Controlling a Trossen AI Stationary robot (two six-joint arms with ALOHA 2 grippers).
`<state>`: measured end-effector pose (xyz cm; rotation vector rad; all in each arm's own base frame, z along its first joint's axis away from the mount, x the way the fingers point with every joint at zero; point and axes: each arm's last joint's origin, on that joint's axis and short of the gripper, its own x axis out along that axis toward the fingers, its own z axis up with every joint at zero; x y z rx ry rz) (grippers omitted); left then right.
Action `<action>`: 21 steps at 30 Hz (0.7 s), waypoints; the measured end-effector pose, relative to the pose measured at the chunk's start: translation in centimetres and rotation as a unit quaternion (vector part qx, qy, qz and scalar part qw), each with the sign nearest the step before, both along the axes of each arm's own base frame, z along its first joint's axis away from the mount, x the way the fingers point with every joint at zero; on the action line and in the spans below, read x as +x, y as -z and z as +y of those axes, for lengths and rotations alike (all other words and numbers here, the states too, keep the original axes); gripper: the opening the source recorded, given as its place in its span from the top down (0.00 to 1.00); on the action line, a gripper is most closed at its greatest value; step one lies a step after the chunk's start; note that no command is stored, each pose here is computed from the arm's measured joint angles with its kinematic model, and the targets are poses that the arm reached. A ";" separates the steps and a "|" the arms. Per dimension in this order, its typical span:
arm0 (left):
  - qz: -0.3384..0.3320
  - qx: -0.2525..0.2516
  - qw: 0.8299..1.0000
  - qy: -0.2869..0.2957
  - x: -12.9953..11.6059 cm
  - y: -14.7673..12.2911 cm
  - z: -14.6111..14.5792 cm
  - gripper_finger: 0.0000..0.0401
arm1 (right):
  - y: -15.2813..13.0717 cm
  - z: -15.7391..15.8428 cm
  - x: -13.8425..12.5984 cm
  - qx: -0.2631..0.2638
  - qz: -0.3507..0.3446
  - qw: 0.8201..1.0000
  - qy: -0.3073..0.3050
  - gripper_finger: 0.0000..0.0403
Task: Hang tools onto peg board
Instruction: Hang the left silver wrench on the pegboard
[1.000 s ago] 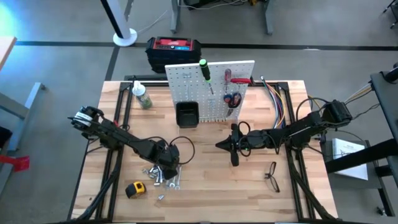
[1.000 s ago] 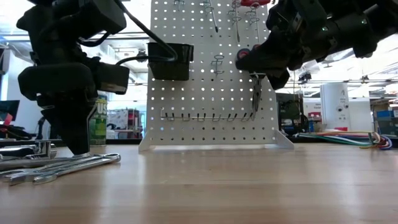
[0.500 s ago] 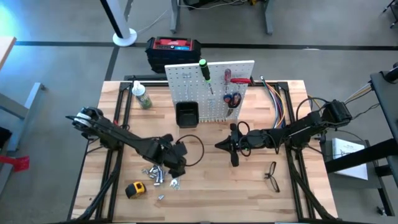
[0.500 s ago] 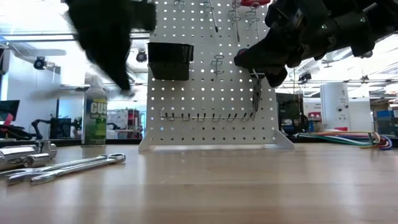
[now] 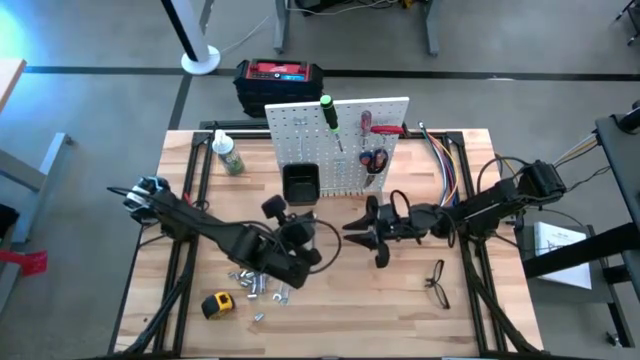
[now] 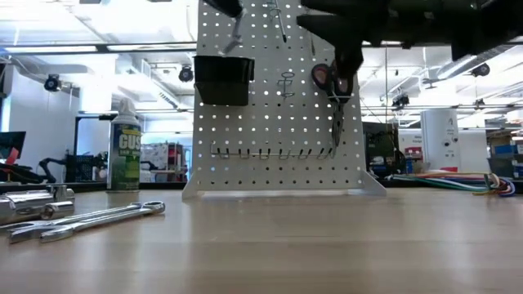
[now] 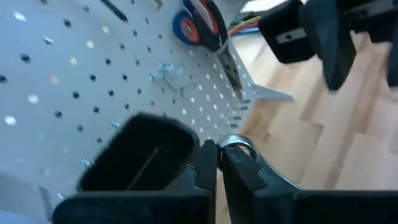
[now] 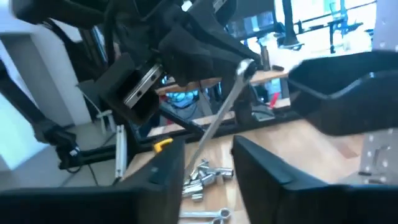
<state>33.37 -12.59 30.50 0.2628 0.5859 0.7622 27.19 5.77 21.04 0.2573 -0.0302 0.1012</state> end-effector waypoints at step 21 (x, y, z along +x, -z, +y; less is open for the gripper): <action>-0.039 0.080 0.995 -0.042 2.2 -1.6 -0.6 1.00 | -1.9 0.4 1.9 -0.036 0.045 0.998 0.027 0.53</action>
